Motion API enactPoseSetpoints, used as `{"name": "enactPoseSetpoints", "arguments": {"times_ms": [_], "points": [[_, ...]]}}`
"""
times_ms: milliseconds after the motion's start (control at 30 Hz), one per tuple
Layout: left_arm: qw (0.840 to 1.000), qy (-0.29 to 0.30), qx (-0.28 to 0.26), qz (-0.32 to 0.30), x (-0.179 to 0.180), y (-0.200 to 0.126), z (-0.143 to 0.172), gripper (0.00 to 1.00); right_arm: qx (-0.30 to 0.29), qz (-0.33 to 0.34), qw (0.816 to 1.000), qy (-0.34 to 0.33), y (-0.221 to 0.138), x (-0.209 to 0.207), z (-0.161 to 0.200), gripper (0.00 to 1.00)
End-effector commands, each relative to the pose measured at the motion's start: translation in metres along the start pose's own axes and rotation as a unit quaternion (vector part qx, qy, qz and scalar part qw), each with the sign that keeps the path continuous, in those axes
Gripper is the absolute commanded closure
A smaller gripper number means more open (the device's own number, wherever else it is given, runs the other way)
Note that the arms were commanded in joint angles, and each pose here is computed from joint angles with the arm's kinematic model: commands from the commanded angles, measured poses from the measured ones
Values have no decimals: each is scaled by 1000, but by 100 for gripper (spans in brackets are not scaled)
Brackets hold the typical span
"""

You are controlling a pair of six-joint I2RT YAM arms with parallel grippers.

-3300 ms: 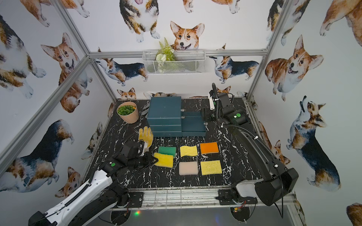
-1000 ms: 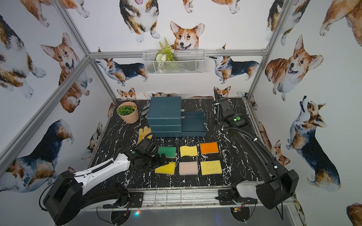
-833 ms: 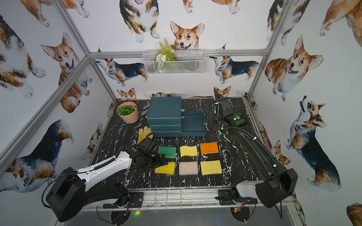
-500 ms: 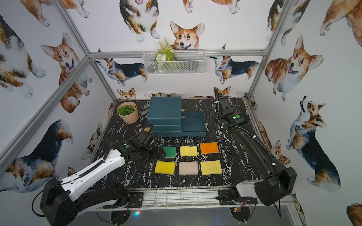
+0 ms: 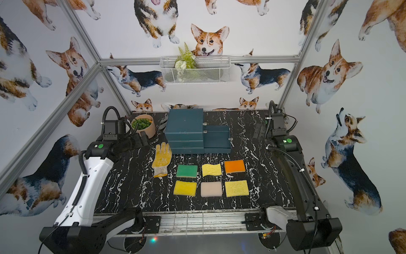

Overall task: Take the sponge out of the drawer
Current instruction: Reset both arms

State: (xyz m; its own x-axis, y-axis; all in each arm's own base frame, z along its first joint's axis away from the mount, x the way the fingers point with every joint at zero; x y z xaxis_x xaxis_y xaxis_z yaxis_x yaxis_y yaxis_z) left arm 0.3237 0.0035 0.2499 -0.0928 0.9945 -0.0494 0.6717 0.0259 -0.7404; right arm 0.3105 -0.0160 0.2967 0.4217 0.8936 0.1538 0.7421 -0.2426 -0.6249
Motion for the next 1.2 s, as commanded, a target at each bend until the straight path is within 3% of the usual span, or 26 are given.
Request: {"name": "enactPoseSetpoints", "arguments": {"times_ms": [0, 133, 333, 600, 933, 1167], "points": [[998, 26, -45, -29, 20, 20, -19, 0, -10, 47, 999, 8, -9, -29, 3, 0], [996, 27, -58, -61, 42, 45, -9, 0, -15, 68, 997, 27, -14, -49, 7, 0], [994, -6, -101, -44, 46, 83, 20, 0, -18, 78, 996, 45, -13, -61, 16, 0], [967, 8, -246, -70, 55, 100, 32, 0, -22, 103, 993, 49, 0, -67, 15, 0], [966, 25, -251, -55, 45, 122, 52, 0, -25, 103, 993, 56, 22, -71, 38, 0], [971, 44, -235, -27, 33, 144, 50, 0, -75, 25, 996, 50, 34, -58, 53, 0]]}}
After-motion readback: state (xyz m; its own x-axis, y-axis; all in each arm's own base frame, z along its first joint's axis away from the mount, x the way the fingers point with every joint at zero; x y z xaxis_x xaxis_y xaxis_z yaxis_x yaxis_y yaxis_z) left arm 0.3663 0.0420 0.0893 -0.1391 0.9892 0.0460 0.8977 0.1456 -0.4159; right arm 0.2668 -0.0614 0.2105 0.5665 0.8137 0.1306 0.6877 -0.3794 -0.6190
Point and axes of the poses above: each gripper's point midway between its finger pads, its own y axis out along the fingers, its own x axis along the line the jaws close on, z = x × y, the point moved 1 cm from there along -y, back along the fingers, and after that the axes turned 10 degrees about y, right-handed, at the moved point
